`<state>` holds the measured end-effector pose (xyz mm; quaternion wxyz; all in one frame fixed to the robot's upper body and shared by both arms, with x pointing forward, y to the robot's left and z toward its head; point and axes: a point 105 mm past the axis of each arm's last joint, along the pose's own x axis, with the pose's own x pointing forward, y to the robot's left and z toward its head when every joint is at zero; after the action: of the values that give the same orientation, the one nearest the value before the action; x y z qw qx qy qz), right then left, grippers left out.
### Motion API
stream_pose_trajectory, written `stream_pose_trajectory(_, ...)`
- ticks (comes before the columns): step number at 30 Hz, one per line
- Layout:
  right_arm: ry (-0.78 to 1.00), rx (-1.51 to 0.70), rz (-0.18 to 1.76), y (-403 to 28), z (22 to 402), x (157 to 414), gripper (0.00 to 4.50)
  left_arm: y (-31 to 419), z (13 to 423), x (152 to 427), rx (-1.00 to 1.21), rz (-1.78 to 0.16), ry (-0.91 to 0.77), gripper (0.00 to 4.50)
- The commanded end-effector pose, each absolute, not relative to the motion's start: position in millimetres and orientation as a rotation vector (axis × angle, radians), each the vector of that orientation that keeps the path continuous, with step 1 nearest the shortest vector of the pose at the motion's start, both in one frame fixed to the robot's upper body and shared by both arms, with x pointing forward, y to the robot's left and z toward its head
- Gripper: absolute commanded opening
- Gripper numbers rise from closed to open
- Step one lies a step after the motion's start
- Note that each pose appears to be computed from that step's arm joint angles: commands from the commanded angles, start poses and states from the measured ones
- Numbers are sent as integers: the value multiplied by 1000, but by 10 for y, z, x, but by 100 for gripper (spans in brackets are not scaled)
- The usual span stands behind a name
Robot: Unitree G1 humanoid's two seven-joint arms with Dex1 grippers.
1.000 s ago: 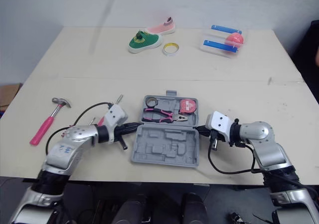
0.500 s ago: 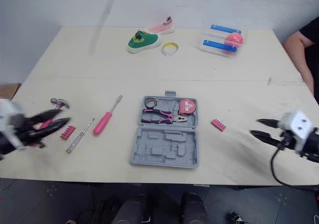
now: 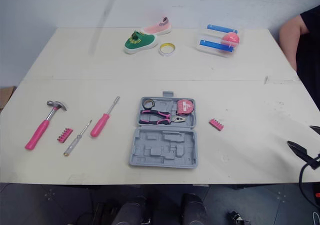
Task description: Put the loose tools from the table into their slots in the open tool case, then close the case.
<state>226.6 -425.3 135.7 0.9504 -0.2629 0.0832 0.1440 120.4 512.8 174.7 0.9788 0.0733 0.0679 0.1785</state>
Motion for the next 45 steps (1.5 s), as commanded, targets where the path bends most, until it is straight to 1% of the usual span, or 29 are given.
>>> stream_pose_trajectory(1, 155, -511, 332, -4191, 1407, 2279, 450, 5152, 1836, 1196, 187, 354, 117, 449)
stream_pose_trajectory(5, 87, -508, 423, -3941, 1464, 2424, 450, 4940, 1835, 1418, 199, 226, 121, 449)
stream_pose_trajectory(8, -38, -458, 566, -3495, 1578, 2586, 450, 4531, 1780, 1679, 246, 9, 173, 449)
stream_pose_trajectory(10, -161, -395, 634, -3247, 1727, 2632, 450, 4316, 1749, 1790, 236, -81, 196, 449)
stream_pose_trajectory(11, -179, -365, 648, -3163, 1758, 2664, 450, 4214, 1723, 1830, 223, -120, 216, 449)
stream_pose_trajectory(13, -225, -293, 695, -2922, 1846, 2734, 450, 3853, 1649, 1917, 154, -271, 288, 449)
stream_pose_trajectory(15, -255, -284, 771, -2719, 1894, 2726, 450, 3598, 1639, 2001, 146, -346, 331, 449)
stream_pose_trajectory(19, -327, -297, 909, -2403, 1973, 2657, 450, 3336, 1587, 2139, 104, -356, 434, 449)
stream_pose_trajectory(21, -329, -337, 1004, -2236, 1902, 2599, 450, 3098, 1523, 2258, 127, -392, 471, 449)
stream_pose_trajectory(23, -321, -350, 1049, -2166, 1836, 2569, 450, 2959, 1469, 2335, 144, -401, 487, 449)
stream_pose_trajectory(29, -336, -335, 1066, -2125, 1828, 2560, 450, 2823, 1296, 2430, 147, -373, 532, 449)
stream_pose_trajectory(34, -351, -334, 1107, -2057, 1833, 2508, 450, 2839, 1228, 2476, 158, -322, 533, 449)
stream_pose_trajectory(45, -409, -325, 1188, -1860, 1892, 2392, 450, 2633, 1128, 2592, 134, -369, 576, 449)
